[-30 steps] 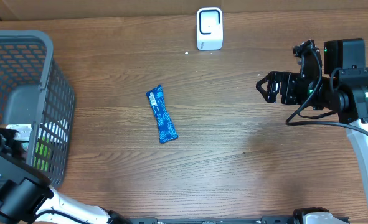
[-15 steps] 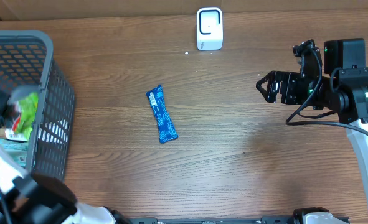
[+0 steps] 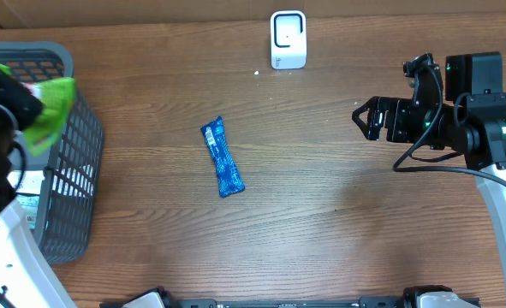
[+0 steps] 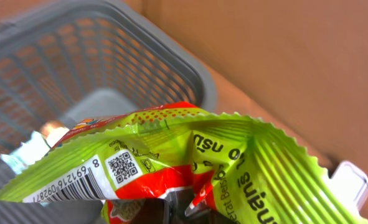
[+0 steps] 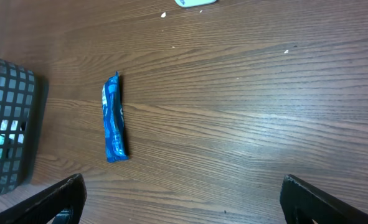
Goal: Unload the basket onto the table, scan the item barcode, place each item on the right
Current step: 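Place the green bag on the table right of the blue bar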
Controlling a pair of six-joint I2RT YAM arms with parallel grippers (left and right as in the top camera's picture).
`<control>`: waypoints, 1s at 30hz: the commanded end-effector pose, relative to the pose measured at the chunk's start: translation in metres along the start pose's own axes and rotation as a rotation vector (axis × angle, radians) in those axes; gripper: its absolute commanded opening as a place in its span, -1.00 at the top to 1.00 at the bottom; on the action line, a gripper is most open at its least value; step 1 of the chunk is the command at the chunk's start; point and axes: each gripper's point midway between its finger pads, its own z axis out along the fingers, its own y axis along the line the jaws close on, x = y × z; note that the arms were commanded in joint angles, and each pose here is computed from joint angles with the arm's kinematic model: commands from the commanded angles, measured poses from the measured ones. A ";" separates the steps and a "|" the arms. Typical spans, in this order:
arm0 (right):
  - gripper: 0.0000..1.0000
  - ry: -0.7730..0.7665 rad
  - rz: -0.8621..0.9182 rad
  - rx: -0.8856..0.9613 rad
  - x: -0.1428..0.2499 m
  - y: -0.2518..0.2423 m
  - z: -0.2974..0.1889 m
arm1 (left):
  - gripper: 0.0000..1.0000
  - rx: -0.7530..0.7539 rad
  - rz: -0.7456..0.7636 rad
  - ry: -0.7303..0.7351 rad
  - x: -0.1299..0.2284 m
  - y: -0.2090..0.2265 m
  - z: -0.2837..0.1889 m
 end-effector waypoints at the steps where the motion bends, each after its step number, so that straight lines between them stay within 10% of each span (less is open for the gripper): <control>1: -1.00 -0.011 -0.014 0.001 -0.003 0.002 0.000 | 0.92 0.064 0.106 0.088 0.026 -0.032 0.007; 21: -0.98 -0.008 0.052 0.075 -0.001 -0.012 -0.001 | 0.92 0.368 0.367 0.722 0.356 -0.259 0.136; 30: -0.98 0.040 0.071 0.100 0.008 -0.018 0.004 | 0.92 0.251 0.479 0.874 0.450 -0.247 0.166</control>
